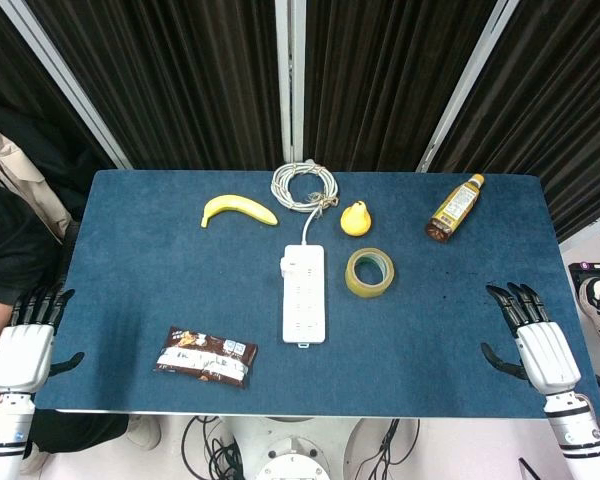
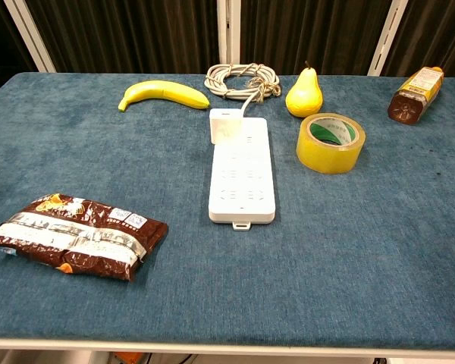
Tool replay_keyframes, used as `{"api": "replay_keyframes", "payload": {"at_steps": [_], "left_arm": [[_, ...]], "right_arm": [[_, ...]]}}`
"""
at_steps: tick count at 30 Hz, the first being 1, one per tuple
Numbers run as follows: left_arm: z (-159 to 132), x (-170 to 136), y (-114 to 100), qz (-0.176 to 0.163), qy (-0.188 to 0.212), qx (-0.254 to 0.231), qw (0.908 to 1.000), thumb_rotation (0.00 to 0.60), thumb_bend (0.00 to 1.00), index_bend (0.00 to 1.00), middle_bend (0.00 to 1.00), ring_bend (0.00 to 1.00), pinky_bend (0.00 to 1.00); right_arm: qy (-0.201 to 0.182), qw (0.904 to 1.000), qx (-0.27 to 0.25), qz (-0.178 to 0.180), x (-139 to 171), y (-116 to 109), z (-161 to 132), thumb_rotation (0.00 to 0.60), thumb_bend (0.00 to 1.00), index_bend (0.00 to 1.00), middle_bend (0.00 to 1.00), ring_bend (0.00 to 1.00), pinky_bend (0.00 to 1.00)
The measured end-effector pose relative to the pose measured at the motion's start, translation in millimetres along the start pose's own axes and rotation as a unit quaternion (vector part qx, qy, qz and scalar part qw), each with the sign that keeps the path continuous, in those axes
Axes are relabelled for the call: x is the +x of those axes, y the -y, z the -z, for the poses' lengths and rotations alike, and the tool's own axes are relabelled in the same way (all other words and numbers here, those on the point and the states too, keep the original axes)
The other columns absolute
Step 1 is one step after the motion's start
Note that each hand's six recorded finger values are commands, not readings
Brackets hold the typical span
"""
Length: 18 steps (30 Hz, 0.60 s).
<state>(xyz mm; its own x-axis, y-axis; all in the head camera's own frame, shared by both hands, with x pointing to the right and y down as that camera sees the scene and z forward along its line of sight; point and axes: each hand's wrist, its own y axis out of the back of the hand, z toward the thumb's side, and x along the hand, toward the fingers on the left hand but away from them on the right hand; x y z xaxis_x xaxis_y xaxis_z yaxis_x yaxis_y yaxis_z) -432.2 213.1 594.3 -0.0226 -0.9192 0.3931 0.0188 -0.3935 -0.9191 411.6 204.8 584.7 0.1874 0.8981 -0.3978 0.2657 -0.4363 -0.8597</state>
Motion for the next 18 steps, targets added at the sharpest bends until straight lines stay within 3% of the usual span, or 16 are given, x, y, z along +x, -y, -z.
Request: {"api": "replay_keyframes", "payload": {"at_steps": [11,18], "left_arm": [[-1,0,1,-0.003,0.002,-0.001,1.0,0.6,0.09,0.11,0.04,0.0,0.0],[-20,11,-3,-0.008,0.037,-0.015,0.9992,0.6,0.09,0.11,0.04,0.0,0.0]], "right_arm": [[-0.014,0.9999,-0.003,-0.009,-5,0,-5,0.6,0.24,0.0,0.12,0.0,0.0],[-0.079,0.9959,0.002,-0.045,-27,20,-36,0.6,0.27,0.0,0.12,0.0,0.0]]}}
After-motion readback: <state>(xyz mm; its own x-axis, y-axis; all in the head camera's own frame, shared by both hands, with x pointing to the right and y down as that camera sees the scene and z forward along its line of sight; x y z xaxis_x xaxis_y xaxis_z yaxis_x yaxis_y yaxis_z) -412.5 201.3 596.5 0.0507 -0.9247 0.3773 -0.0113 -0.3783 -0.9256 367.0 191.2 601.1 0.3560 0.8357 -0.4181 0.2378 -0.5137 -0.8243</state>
